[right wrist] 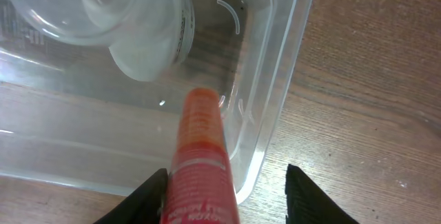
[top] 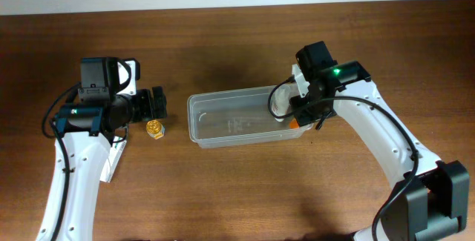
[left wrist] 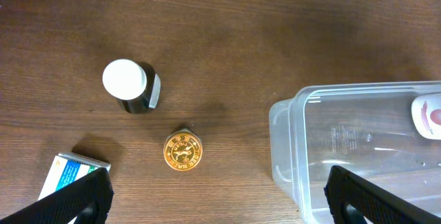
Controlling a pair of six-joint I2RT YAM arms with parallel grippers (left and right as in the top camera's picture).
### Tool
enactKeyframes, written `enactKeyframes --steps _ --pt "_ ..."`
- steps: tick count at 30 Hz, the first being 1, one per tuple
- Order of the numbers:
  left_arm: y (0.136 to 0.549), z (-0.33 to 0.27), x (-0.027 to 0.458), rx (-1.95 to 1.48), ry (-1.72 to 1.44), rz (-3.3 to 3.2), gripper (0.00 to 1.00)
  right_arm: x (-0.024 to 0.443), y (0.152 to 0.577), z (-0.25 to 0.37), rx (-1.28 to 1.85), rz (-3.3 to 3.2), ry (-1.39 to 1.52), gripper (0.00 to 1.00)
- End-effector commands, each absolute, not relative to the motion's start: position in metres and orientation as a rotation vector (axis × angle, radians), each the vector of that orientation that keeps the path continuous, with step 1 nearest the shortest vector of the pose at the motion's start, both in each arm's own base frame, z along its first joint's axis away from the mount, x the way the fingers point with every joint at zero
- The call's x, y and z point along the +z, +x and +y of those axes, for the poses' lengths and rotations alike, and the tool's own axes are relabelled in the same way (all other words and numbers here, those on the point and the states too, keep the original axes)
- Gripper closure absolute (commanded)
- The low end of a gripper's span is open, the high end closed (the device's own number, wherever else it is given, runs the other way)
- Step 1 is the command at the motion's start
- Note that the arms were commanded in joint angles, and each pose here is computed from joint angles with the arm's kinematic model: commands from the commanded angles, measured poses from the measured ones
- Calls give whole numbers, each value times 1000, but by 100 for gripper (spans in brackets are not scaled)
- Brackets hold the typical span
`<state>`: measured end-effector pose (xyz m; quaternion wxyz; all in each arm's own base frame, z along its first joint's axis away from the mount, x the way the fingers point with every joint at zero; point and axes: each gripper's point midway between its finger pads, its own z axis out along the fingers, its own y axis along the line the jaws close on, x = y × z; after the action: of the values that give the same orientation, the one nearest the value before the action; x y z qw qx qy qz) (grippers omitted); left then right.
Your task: Pack container
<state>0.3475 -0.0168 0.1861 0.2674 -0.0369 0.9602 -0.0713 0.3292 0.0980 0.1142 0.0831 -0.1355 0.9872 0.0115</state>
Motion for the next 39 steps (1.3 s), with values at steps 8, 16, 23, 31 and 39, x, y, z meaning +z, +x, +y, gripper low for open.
enactKeyframes --steps 8,16,23,31,39 --pt "352 -20 194 -210 -96 2570 1 121 332 98 26 2919 -410 49" --pt "352 -20 194 -210 -96 2570 0 121 332 99 27 2920 -410 49" --pt "352 -20 194 -210 -96 2570 1 146 331 134 249 2804 -653 49" --pt "352 -20 194 -209 -96 2570 1 249 362 78 -11 2571 -201 52" --pt "356 -20 197 -209 -92 2547 0 261 331 3 -82 2623 175 44"
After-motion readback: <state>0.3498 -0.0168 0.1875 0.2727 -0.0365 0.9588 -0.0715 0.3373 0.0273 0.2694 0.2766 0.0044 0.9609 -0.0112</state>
